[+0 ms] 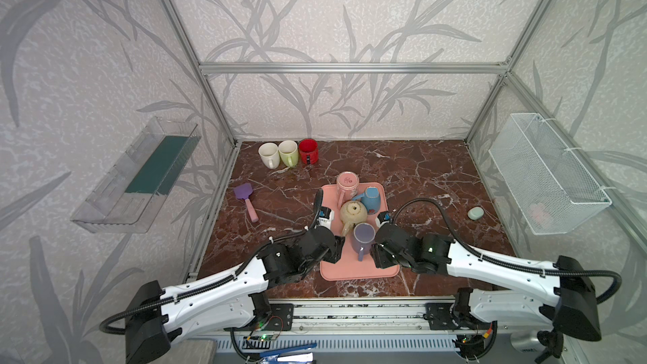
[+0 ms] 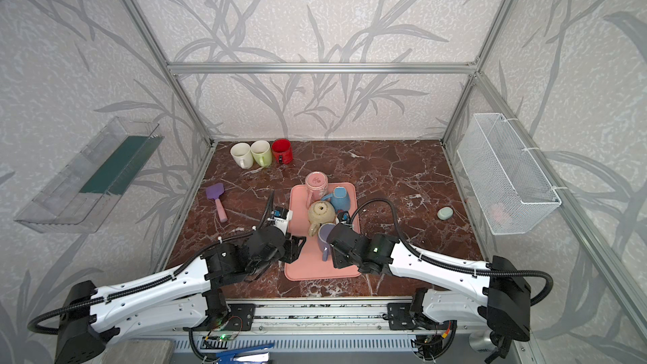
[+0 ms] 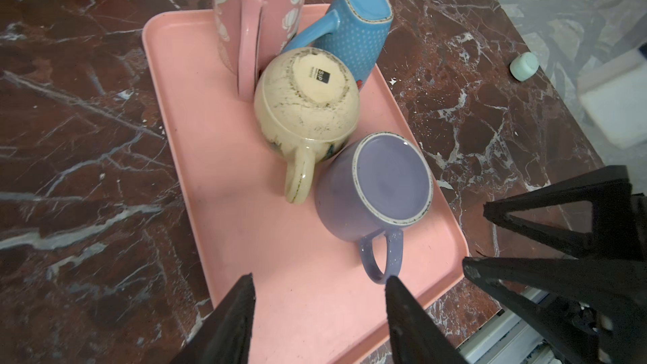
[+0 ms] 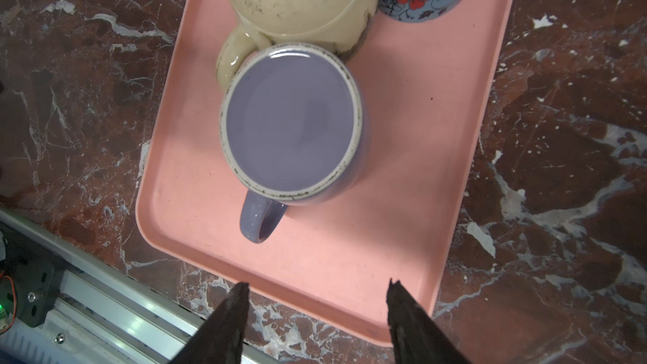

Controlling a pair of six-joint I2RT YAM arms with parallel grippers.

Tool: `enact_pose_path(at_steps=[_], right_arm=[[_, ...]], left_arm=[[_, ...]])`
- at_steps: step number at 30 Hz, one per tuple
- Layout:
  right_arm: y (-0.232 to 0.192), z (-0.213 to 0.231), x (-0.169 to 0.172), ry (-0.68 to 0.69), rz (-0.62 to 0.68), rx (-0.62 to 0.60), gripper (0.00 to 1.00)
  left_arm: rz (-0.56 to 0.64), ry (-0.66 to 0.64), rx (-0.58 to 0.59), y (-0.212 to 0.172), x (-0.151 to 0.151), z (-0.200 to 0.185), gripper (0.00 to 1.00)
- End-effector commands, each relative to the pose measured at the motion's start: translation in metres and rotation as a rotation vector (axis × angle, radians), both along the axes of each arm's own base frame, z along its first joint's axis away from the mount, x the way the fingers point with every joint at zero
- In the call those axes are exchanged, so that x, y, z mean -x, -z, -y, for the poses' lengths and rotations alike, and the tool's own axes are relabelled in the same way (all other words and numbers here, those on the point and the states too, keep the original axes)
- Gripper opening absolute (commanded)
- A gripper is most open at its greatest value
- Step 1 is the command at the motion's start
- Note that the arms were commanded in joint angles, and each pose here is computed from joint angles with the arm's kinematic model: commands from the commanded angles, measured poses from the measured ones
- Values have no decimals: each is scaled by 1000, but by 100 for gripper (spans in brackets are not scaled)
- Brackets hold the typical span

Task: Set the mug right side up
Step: 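Lower the right gripper onto the upside-down lavender mug's base and close it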

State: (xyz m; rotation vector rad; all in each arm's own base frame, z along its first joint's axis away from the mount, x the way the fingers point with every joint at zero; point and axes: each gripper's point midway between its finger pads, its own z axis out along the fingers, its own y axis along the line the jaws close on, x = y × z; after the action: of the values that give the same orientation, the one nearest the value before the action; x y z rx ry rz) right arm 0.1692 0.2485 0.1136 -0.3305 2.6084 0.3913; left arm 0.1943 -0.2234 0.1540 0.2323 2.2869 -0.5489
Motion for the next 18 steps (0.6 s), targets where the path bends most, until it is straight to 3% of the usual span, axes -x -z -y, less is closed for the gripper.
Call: enact_pose_path(at_steps=[1, 8, 18], right_arm=[[-5, -4, -6, 74, 18, 20, 64], [7, -16, -10, 162, -15, 45, 67], [23, -31, -15, 246, -49, 80, 67]], left_arm=[[47, -65, -34, 0, -3, -24, 64], [102, -111, 1, -8, 1, -49, 83], [124, -135, 23, 1, 3, -64, 86]])
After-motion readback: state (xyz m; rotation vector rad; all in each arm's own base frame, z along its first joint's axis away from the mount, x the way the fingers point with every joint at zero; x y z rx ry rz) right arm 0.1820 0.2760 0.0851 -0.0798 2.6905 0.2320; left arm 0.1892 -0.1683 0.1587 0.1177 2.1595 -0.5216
